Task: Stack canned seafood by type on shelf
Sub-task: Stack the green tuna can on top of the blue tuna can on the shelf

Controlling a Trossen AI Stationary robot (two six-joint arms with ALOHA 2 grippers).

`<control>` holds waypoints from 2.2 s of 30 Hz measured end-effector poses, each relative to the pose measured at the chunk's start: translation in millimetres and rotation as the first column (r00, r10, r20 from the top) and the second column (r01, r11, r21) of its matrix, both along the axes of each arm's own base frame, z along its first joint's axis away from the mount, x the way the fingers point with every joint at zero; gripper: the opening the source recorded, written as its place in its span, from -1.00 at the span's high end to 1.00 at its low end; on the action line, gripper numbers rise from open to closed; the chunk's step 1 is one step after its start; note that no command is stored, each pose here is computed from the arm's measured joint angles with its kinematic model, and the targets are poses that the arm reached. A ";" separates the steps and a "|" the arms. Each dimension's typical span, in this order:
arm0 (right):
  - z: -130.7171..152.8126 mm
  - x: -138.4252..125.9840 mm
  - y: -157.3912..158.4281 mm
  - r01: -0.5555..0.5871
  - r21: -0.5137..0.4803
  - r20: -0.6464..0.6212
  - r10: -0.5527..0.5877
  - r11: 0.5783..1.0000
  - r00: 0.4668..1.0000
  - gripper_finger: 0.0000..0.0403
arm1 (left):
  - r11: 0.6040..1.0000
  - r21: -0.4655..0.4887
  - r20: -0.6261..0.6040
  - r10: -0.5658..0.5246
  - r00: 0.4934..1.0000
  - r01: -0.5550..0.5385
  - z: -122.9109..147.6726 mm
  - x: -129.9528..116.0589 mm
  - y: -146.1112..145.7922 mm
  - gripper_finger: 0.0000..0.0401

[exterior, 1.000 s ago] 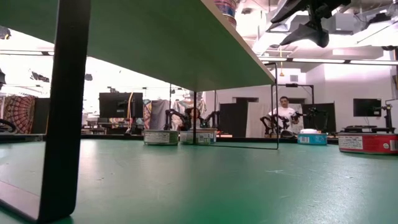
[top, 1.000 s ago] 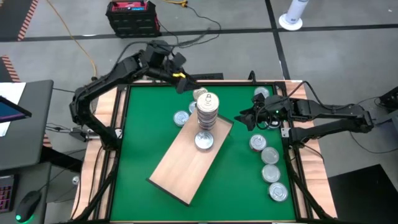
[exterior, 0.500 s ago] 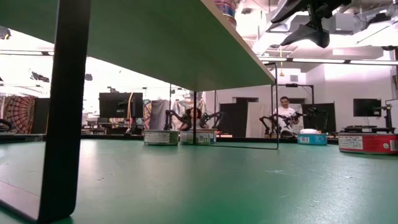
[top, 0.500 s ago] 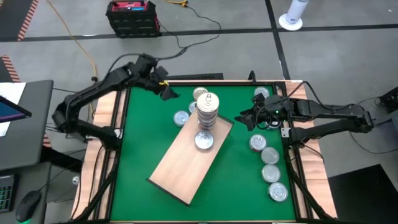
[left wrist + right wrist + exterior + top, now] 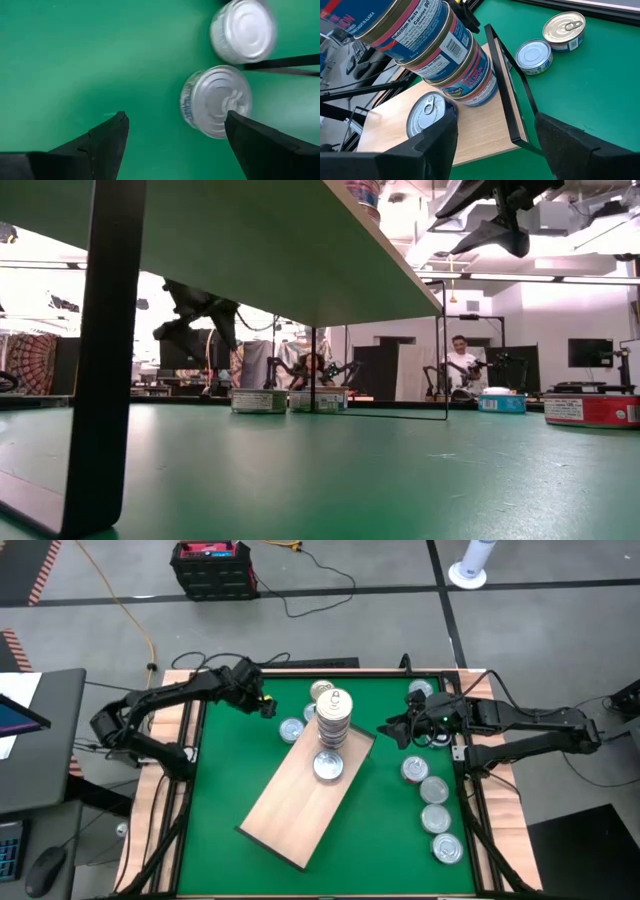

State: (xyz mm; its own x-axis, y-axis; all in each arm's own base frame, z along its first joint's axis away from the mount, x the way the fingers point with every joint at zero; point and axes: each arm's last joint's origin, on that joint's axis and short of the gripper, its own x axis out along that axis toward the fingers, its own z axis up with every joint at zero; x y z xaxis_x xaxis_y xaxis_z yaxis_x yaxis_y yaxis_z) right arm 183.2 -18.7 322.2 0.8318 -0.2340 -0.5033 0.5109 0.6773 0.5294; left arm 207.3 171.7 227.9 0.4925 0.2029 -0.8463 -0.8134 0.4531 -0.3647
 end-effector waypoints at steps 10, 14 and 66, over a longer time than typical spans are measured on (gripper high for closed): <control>0.1 0.0 -0.3 0.009 -0.007 0.000 -0.009 1.000 1.000 -0.42 | 0.990 -0.119 -0.063 -0.077 0.995 0.069 -42.1 29.1 -2.2 -0.23; 0.1 0.0 -0.3 0.010 -0.008 0.000 -0.010 1.000 1.000 -0.42 | 0.990 -0.123 -0.071 -0.076 0.995 0.066 -49.2 36.1 -4.3 -0.11; -0.3 -0.1 -0.6 -0.004 -0.029 -0.010 0.004 1.000 1.000 -0.42 | 0.980 0.174 0.078 -0.111 0.991 0.096 36.5 3.4 -75.8 0.07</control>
State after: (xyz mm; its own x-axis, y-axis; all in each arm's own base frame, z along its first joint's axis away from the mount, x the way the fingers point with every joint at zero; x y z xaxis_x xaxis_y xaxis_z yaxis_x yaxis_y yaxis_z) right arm 183.1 -19.3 321.9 0.8277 -0.2451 -0.5049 0.5134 0.6942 0.5046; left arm 210.7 95.9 264.4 0.5885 0.2837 -0.7571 -0.7276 0.5941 -0.3430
